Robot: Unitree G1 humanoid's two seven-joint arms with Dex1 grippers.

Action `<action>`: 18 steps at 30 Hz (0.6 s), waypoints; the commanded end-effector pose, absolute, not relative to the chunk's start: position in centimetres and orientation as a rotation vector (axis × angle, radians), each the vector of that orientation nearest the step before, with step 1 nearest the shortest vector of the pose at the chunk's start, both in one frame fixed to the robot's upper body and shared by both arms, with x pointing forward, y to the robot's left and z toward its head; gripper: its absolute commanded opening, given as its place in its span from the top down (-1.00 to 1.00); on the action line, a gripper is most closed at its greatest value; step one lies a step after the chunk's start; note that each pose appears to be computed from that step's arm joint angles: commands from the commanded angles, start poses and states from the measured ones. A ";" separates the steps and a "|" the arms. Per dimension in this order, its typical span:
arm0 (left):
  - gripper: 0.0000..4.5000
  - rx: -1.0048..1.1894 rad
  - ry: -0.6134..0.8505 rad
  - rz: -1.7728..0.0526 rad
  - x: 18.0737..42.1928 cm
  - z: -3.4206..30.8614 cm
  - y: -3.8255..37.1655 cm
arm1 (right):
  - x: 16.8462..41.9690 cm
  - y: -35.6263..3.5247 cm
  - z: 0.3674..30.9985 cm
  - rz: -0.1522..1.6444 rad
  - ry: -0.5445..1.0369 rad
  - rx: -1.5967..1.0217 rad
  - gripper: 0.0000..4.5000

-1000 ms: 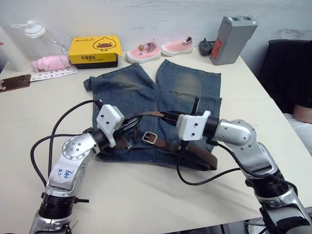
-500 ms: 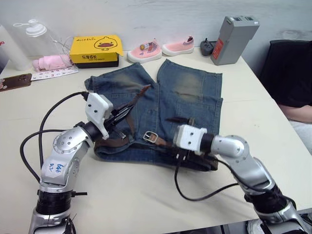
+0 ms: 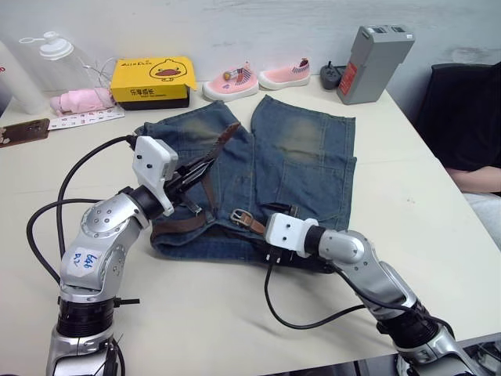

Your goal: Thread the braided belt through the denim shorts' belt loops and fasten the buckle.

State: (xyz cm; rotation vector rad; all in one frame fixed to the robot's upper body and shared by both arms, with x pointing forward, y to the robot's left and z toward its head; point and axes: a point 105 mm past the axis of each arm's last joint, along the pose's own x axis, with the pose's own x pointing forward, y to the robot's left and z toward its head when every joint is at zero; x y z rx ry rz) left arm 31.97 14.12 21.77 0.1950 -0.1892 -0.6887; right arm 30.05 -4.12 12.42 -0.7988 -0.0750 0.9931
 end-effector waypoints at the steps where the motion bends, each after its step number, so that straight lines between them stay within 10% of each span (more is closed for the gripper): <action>1: 1.00 0.233 -0.222 -0.691 31.2 22.4 14.3 | 29.9 -4.0 13.2 0.970 -0.095 -0.779 0.05; 5: 1.00 0.276 -0.178 -0.719 30.8 21.0 14.2 | 30.0 -4.1 13.4 0.952 -0.071 -0.750 0.96; 18: 1.00 0.300 0.060 -0.930 26.7 16.0 14.0 | 31.3 -4.8 14.7 0.822 0.039 -0.581 0.98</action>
